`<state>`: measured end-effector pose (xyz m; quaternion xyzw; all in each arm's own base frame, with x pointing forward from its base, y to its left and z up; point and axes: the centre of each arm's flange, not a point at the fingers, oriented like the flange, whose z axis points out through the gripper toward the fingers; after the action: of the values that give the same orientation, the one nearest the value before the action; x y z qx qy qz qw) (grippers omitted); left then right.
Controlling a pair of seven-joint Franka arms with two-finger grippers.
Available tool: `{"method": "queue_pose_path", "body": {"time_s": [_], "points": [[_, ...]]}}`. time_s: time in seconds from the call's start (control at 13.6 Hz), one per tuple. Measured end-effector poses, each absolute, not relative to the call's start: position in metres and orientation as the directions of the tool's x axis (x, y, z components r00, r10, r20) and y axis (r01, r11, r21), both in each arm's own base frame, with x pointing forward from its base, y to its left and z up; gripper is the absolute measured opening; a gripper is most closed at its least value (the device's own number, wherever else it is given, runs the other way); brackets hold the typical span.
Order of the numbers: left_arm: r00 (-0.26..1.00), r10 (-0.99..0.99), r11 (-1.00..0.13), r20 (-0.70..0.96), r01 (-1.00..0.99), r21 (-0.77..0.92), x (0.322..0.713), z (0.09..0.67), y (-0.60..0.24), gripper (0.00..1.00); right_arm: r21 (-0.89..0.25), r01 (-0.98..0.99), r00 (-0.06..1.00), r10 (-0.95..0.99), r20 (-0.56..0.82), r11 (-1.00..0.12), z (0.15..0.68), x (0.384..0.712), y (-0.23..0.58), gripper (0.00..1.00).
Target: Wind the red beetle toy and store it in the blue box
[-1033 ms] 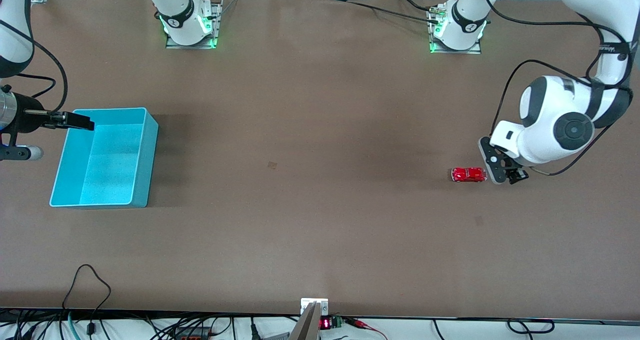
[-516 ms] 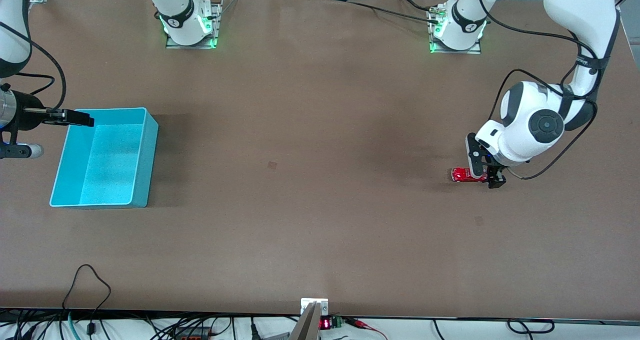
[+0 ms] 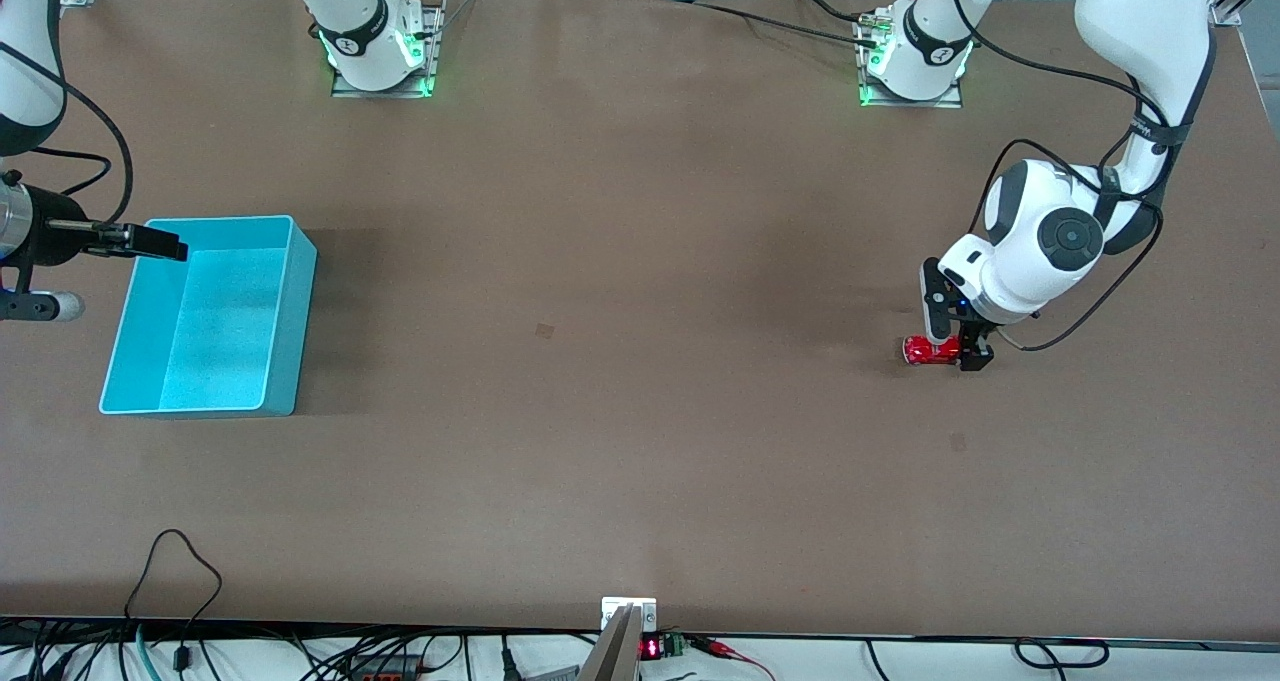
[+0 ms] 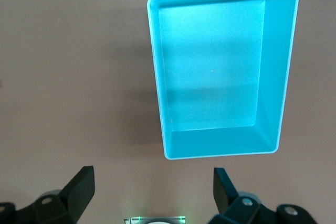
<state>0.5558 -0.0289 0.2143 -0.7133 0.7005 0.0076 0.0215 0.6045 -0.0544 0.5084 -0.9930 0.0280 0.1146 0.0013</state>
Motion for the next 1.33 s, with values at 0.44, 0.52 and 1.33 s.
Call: {"method": "queue_pose_path", "body": {"time_s": [0.44,0.52,1.33], "points": [[0.02,-1.0,-0.019,-0.019,-0.998,-0.059,0.558,0.192,-0.027,1.0,-0.001,-0.057,0.981,-0.056,-0.187,-0.998,0.491,0.587,-0.055,1.0],[0.023,-1.0,-0.021,-0.018,-0.998,-0.056,0.557,0.189,-0.026,1.0,-0.003,-0.058,0.981,-0.056,-0.184,-0.998,0.49,0.58,-0.055,1.0],[0.035,-0.999,-0.034,-0.017,-0.998,-0.049,0.557,0.185,-0.019,0.78,-0.008,-0.059,0.982,-0.057,-0.178,-0.998,0.489,0.563,-0.054,1.0]]}}
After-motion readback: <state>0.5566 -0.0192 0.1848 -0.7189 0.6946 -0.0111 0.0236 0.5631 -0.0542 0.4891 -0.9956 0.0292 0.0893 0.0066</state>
